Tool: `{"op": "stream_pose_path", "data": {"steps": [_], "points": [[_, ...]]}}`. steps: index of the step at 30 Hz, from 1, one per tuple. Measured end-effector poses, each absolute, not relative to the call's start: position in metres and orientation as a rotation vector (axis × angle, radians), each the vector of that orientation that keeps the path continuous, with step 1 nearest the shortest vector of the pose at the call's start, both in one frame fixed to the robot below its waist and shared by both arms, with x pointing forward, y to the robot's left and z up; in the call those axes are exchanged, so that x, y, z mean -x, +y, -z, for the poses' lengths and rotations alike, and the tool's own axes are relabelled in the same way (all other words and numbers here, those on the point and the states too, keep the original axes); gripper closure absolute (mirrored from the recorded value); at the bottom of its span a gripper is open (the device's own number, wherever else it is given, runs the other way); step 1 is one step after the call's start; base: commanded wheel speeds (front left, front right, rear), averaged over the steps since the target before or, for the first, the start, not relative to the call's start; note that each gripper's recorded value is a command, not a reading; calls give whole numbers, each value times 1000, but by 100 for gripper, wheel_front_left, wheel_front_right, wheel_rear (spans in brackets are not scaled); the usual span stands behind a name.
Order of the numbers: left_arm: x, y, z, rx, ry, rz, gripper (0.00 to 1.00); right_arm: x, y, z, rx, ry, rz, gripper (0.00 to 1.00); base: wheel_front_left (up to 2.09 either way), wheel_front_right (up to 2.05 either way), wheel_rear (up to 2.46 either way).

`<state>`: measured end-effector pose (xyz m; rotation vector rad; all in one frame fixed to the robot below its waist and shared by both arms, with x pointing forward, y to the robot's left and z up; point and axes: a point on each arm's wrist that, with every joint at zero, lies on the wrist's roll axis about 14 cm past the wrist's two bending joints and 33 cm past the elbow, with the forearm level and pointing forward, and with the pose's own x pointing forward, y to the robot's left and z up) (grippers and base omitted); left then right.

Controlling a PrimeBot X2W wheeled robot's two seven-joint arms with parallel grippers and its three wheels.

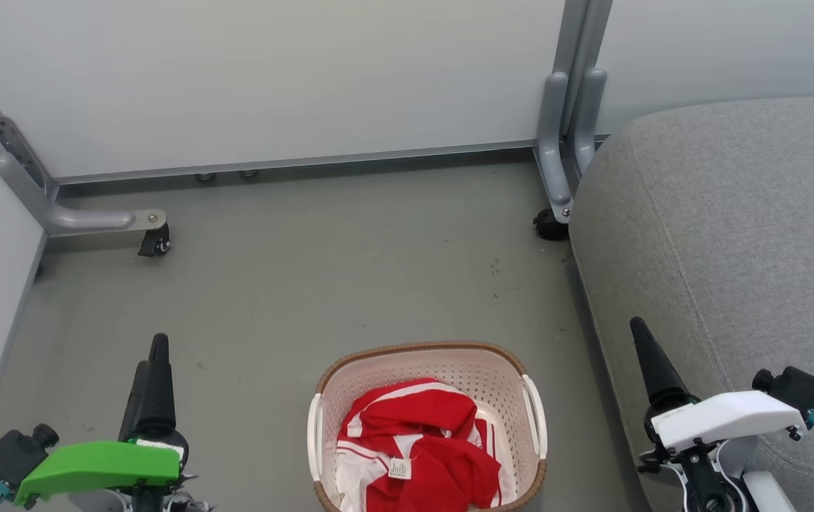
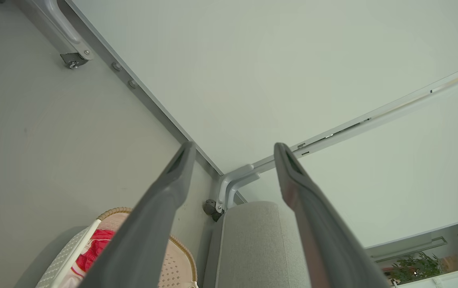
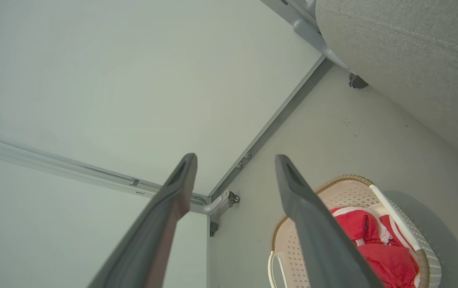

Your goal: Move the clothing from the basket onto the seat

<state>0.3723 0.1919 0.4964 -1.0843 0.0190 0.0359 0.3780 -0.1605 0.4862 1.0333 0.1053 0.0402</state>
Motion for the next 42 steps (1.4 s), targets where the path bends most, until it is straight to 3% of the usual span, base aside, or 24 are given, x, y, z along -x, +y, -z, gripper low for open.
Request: {"op": "stream_pose_path", "data": {"steps": [16,42], "points": [[-364,172,-507,760,2,36,0,-370,-142,-498,-685,67,-129,0,0,0,0],[-353,148,-515,404,-33,117,0,-359,-125,-512,-371,-21,-203,0,0,0,0]]}}
